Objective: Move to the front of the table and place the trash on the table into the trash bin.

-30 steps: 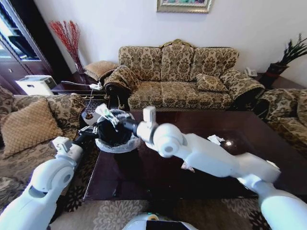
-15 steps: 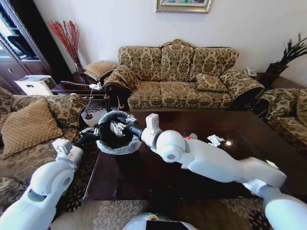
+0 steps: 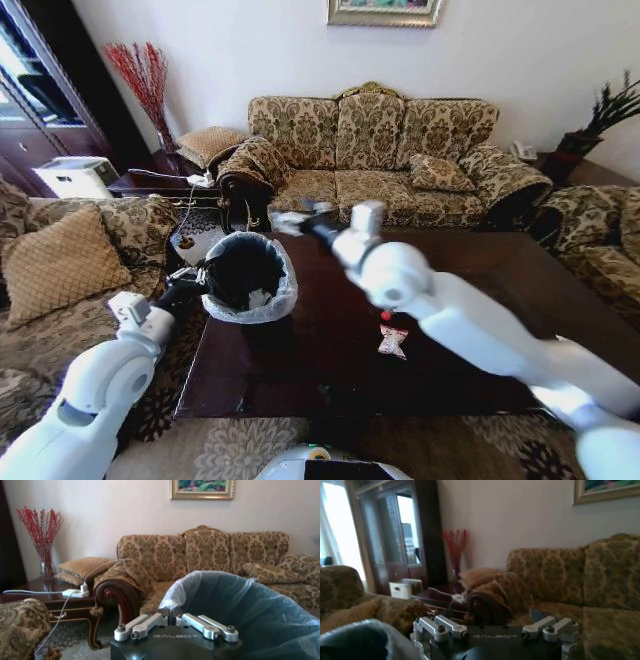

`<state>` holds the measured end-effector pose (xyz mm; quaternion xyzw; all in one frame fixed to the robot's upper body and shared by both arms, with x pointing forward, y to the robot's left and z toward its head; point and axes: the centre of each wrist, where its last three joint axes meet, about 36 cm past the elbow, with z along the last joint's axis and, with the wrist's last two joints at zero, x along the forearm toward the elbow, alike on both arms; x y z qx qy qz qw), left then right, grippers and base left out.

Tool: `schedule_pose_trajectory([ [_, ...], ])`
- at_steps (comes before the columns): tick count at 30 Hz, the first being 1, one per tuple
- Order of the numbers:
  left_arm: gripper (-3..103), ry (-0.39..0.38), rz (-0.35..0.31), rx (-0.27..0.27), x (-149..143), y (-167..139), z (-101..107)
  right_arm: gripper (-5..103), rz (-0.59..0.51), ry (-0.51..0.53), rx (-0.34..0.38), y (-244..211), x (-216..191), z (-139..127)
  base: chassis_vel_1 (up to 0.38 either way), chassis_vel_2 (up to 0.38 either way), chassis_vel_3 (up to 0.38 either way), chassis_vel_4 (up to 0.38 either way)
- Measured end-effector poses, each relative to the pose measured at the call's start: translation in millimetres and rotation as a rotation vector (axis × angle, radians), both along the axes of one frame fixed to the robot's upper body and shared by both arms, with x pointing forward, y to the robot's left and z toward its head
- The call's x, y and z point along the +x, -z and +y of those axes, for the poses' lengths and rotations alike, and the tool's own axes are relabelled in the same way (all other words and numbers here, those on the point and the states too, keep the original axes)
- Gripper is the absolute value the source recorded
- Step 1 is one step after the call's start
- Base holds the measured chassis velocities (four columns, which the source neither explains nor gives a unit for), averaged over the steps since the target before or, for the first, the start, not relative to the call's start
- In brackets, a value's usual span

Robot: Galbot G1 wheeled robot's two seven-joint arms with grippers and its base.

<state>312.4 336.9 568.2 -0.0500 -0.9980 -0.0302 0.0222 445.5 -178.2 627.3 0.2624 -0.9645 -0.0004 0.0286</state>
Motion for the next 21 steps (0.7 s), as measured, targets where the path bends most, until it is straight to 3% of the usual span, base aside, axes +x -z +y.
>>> schedule_pose_trajectory([
  [1, 2, 0.002, 0.0, 0.001, 0, 0, 0, 100, 0.029, 0.054, -0.035, 25, -10, -18, 0.0, 0.0, 0.0, 0.0],
  [4, 2, 0.015, -0.004, 0.007, 0, 0, 0, 100, 0.059, 0.144, -0.099, 66, -34, -39, 0.0, 0.0, 0.0, 0.0],
  [7, 2, 0.012, -0.016, 0.027, 1, 3, 0, 100, 0.108, 0.226, -0.141, 107, -63, -45, 0.0, 0.0, 0.0, 0.0],
  [9, 2, 0.011, -0.019, 0.036, 1, 4, 0, 100, 0.114, 0.249, -0.144, 116, -71, -46, 0.0, 0.0, 0.0, 0.0],
  [13, 2, 0.029, -0.036, 0.055, 2, 4, -2, 100, 0.168, 0.396, -0.141, 178, -120, -51, 0.0, 0.0, 0.0, 0.0],
  [21, 2, 0.048, -0.074, 0.094, 5, -5, 1, 100, 0.171, 0.472, -0.132, 239, -139, -37, -0.024, -0.019, -0.033, -0.026],
])
